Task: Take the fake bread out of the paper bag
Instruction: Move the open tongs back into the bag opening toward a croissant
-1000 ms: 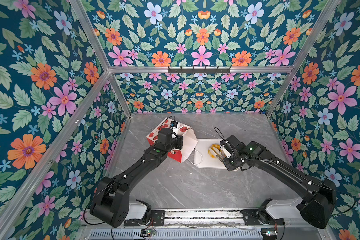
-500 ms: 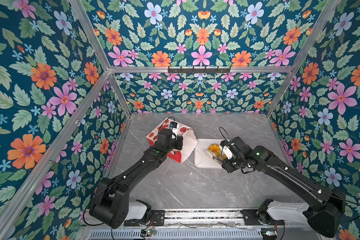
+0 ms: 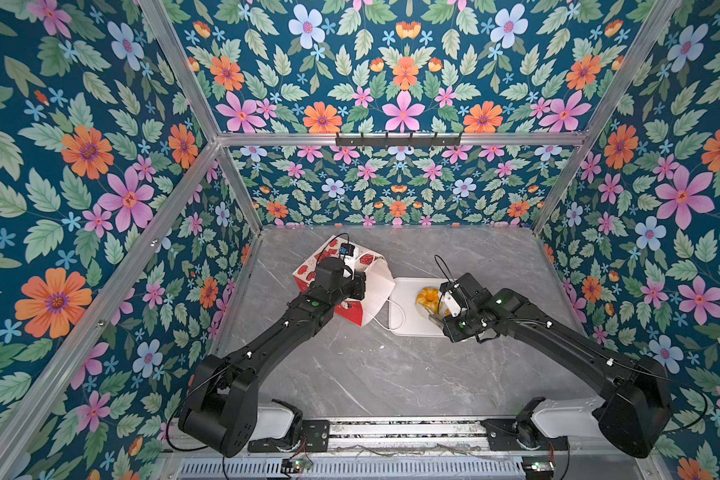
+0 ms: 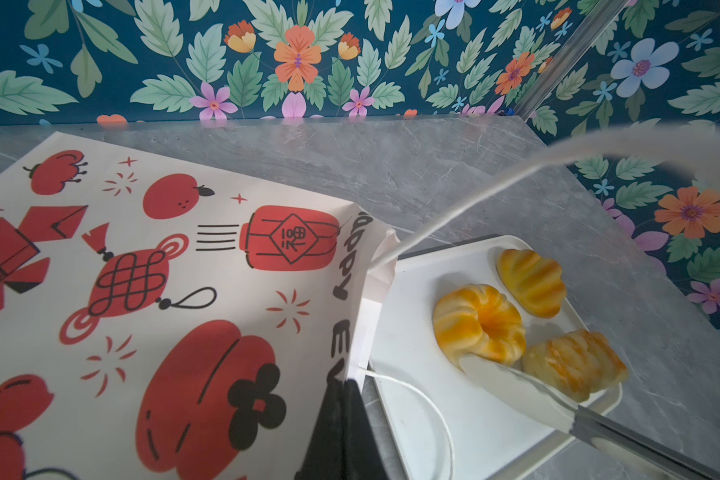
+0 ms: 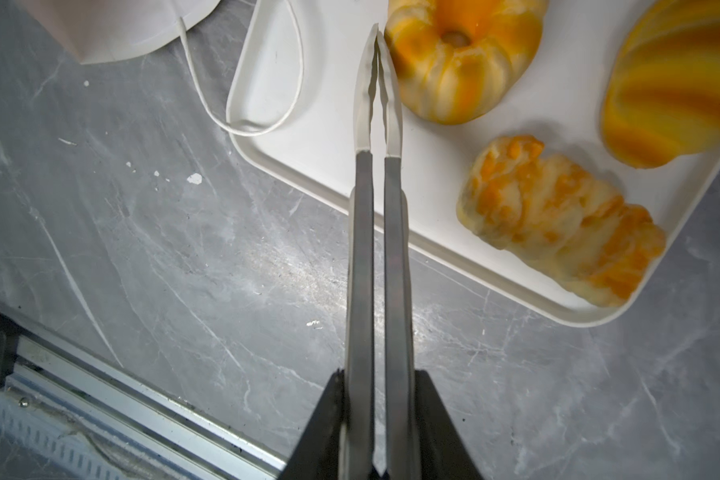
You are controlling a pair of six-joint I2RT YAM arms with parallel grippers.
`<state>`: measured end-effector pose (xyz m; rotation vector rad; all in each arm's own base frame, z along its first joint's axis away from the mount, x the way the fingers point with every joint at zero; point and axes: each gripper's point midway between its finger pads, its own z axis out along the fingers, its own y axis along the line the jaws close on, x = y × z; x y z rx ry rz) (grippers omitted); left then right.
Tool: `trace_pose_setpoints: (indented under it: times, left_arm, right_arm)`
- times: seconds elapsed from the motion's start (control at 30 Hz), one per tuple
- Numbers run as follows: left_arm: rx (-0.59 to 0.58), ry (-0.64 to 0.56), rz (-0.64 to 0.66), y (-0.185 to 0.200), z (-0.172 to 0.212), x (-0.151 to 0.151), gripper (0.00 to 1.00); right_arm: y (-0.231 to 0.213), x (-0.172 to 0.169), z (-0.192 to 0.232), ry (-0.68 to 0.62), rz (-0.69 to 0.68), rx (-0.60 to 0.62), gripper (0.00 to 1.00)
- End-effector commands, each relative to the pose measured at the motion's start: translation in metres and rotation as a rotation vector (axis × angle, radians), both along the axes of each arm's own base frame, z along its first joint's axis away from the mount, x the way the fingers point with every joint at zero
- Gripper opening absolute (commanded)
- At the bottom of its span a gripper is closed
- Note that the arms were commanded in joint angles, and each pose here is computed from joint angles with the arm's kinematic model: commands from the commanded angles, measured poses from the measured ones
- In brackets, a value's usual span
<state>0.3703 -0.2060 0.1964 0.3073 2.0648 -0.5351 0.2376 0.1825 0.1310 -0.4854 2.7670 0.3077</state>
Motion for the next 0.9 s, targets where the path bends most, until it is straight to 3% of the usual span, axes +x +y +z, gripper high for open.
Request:
trace_pose_setpoints:
  times: [0.0, 0.37, 0.57, 0.7, 0.87]
  left_arm:
    - [-0.012, -0.017, 0.008, 0.0, 0.004, 0.002, 0.0]
    - [-0.013, -0.017, 0.003, -0.002, 0.004, 0.004, 0.0]
    - [-0.009, -0.02, 0.002, -0.002, 0.007, 0.005, 0.0]
    - [-0.004, -0.016, -0.008, -0.004, 0.008, 0.007, 0.0]
    - [0.019, -0.01, -0.026, -0.007, 0.01, 0.008, 0.0]
  right_arm:
    - [-0.006, 0.012, 0.002, -0.034, -0.056, 0.008, 0.25]
    - [-0.02, 0.022, 0.004, -0.071, -0.124, 0.014, 0.25]
    - [0.018, 0.015, 0.037, -0.124, 0.012, 0.201, 0.26]
    - [0.047, 0.007, 0.052, -0.15, 0.103, 0.247, 0.26]
    - [0.085, 0.014, 0.056, -0.149, 0.131, 0.381, 0.28]
